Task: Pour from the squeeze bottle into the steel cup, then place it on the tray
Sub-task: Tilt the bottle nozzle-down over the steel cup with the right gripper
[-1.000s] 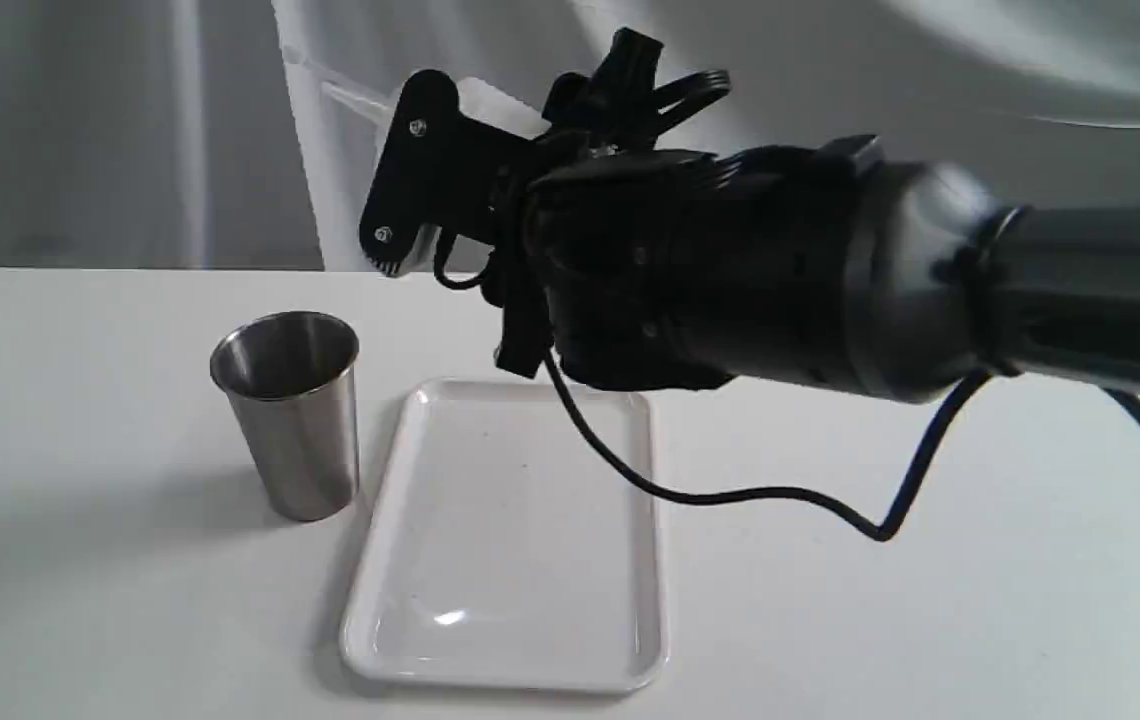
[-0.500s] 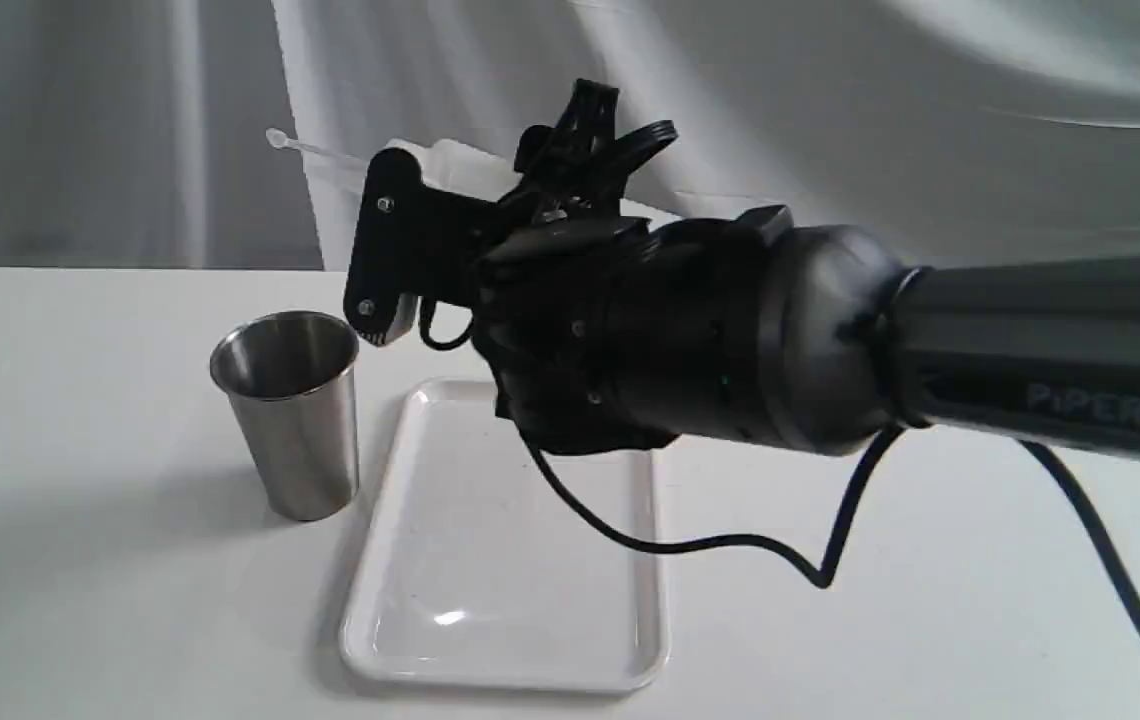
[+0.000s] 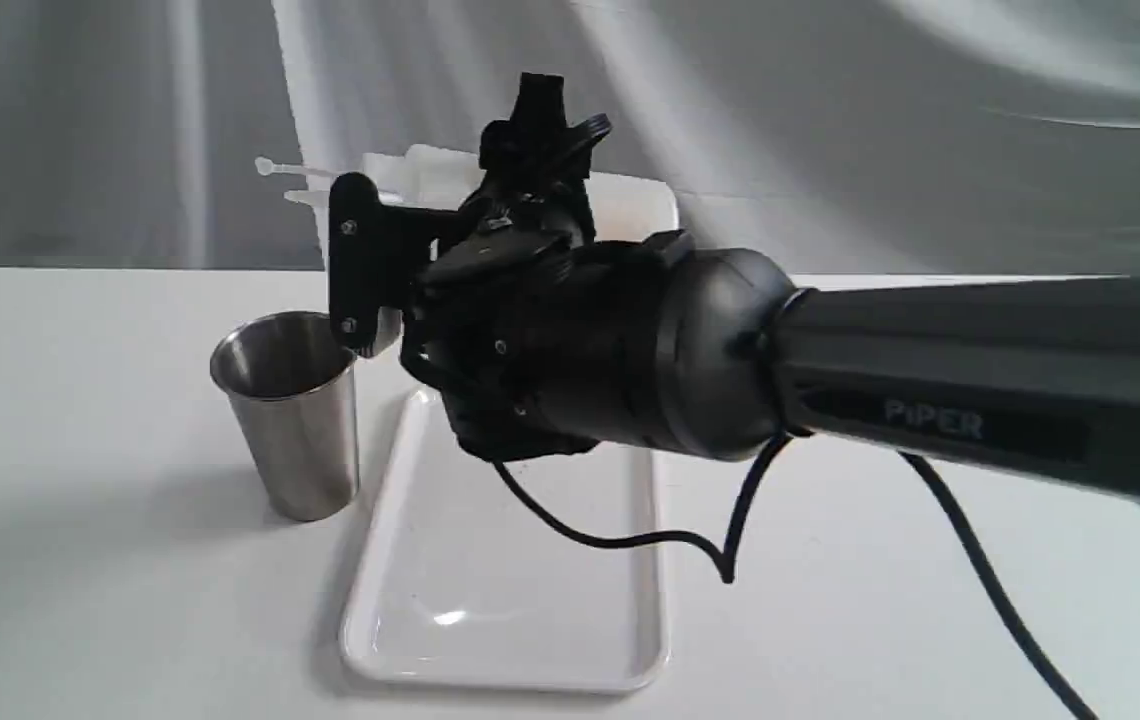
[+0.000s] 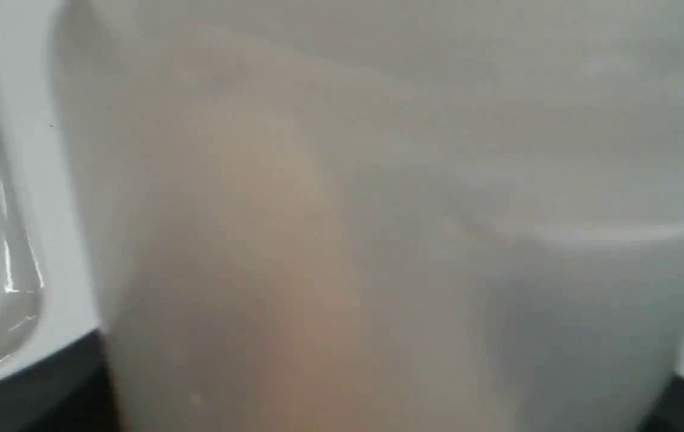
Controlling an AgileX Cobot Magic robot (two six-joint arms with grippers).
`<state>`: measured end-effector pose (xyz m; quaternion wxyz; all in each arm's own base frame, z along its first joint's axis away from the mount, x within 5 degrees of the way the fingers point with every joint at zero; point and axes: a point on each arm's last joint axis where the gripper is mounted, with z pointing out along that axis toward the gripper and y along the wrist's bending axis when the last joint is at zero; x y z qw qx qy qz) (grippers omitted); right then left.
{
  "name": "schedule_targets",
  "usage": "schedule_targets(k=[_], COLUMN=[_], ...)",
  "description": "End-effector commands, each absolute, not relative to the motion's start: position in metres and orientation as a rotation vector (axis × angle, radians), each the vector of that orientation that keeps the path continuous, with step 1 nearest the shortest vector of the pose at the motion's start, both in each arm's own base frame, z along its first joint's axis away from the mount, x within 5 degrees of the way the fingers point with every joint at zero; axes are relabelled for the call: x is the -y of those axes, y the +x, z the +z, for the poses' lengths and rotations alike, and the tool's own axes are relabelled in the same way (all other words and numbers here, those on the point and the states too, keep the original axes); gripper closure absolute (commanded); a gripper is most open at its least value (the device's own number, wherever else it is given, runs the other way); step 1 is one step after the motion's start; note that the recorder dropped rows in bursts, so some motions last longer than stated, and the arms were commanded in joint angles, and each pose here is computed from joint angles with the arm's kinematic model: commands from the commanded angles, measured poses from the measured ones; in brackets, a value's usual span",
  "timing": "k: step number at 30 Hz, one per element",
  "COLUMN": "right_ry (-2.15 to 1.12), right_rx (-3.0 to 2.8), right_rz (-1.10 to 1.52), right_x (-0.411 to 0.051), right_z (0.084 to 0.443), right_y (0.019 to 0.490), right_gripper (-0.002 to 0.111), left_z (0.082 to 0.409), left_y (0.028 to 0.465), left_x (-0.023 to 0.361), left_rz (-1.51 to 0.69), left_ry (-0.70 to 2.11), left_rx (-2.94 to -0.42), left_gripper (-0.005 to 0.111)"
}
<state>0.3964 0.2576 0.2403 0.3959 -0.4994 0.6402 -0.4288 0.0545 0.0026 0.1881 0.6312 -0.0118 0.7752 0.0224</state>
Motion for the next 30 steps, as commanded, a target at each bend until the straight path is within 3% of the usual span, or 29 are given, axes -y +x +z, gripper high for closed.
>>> schedule_targets(k=[1,30], right_ry=[-1.322,-1.543], right_rx=[-1.553,-1.406], right_rz=[-1.139,-1.378], right_x=[-0.262,-0.27], right_z=[0.243,0.223], right_y=[0.397,0.415], right_gripper=[0.108,0.108], left_z=[0.187,0.187], left_y=[0.055,0.055], left_x=[-0.002,-0.002], left_rz=[0.04,0.04], left_ry=[-0.026,-0.025], left_rx=[-1.768,-1.768], left_gripper=[0.098,0.098])
